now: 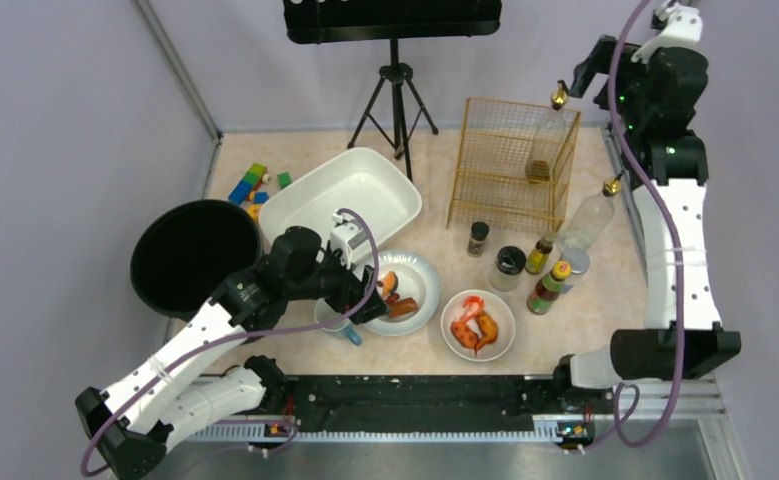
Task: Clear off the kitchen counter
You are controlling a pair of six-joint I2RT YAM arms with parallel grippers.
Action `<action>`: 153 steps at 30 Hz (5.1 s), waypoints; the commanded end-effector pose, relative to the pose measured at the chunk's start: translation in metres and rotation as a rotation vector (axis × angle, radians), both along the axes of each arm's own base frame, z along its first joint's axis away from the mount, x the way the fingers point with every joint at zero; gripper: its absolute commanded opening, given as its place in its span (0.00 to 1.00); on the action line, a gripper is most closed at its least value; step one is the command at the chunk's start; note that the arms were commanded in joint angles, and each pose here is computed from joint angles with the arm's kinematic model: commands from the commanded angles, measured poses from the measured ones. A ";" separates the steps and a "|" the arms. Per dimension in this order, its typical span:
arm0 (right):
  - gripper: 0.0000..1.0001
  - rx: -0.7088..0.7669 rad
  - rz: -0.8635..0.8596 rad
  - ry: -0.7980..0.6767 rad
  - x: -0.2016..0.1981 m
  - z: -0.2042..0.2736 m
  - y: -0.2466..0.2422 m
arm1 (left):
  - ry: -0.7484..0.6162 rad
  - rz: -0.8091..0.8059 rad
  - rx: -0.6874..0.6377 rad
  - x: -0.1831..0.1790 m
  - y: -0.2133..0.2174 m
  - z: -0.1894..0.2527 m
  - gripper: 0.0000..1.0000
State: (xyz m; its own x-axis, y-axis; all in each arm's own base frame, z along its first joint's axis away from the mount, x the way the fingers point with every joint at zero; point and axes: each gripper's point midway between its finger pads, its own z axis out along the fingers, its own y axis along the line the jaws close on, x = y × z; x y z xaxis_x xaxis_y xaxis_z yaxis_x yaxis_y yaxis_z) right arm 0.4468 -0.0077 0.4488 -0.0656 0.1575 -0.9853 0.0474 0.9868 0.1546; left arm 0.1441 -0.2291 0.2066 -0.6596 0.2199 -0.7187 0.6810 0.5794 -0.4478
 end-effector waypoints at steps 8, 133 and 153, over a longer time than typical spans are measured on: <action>0.92 0.070 -0.280 0.206 -0.107 -0.027 -0.040 | -0.029 -0.016 -0.035 -0.004 0.000 0.011 0.97; 0.00 -0.200 0.396 -0.336 0.037 0.120 0.129 | -0.008 0.040 0.054 0.009 0.006 -0.009 0.97; 0.00 -0.353 0.444 -0.465 0.091 0.085 0.154 | -0.003 0.050 0.073 0.011 0.007 -0.013 0.97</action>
